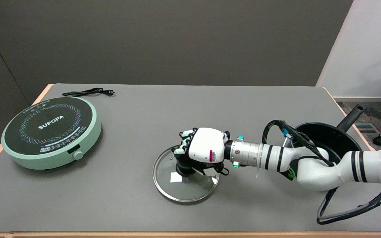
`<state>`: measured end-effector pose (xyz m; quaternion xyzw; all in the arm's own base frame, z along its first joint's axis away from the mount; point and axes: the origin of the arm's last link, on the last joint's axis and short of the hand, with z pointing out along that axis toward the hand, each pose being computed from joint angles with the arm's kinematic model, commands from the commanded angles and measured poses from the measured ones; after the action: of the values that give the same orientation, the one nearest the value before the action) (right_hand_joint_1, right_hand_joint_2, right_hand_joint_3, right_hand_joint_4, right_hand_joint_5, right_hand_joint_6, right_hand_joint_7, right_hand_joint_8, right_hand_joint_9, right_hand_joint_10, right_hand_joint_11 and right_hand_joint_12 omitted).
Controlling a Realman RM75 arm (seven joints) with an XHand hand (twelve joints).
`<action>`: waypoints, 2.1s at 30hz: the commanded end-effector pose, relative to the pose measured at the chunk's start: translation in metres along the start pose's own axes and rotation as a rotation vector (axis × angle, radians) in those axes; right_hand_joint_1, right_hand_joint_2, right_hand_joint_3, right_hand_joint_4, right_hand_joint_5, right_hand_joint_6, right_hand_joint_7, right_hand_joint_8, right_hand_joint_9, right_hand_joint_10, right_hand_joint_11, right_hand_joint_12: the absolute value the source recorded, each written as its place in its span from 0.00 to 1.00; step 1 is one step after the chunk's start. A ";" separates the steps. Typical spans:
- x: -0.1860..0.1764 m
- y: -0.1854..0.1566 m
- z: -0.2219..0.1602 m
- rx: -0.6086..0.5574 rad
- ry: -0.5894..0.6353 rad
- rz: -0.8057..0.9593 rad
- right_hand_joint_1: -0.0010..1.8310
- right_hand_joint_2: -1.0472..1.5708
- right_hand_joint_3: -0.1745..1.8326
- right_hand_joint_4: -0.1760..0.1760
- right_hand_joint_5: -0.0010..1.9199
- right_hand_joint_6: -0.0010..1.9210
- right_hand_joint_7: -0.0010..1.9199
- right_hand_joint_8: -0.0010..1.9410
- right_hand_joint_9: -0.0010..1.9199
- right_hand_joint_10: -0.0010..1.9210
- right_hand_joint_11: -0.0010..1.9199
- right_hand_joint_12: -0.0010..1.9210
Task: Pick up the pot lid.
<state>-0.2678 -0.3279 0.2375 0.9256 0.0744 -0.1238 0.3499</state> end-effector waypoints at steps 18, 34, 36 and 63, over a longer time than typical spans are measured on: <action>-0.001 -0.001 0.000 0.005 0.008 0.004 0.65 0.82 0.28 0.53 0.28 0.82 0.41 0.73 0.34 0.88 0.20 0.79; 0.001 0.010 -0.012 -0.019 -0.024 -0.038 0.50 0.58 0.62 0.98 0.18 0.09 0.26 0.10 0.32 0.18 0.21 0.30; 0.002 0.014 -0.016 -0.026 -0.032 -0.047 0.48 0.58 0.62 0.98 0.17 0.08 0.25 0.10 0.31 0.19 0.20 0.31; 0.043 0.011 -0.091 -0.089 0.151 -0.042 0.45 0.58 0.61 0.97 0.20 0.09 0.28 0.10 0.34 0.21 0.22 0.32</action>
<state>-0.2424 -0.3122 0.2823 0.9067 0.1062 -0.1304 0.3868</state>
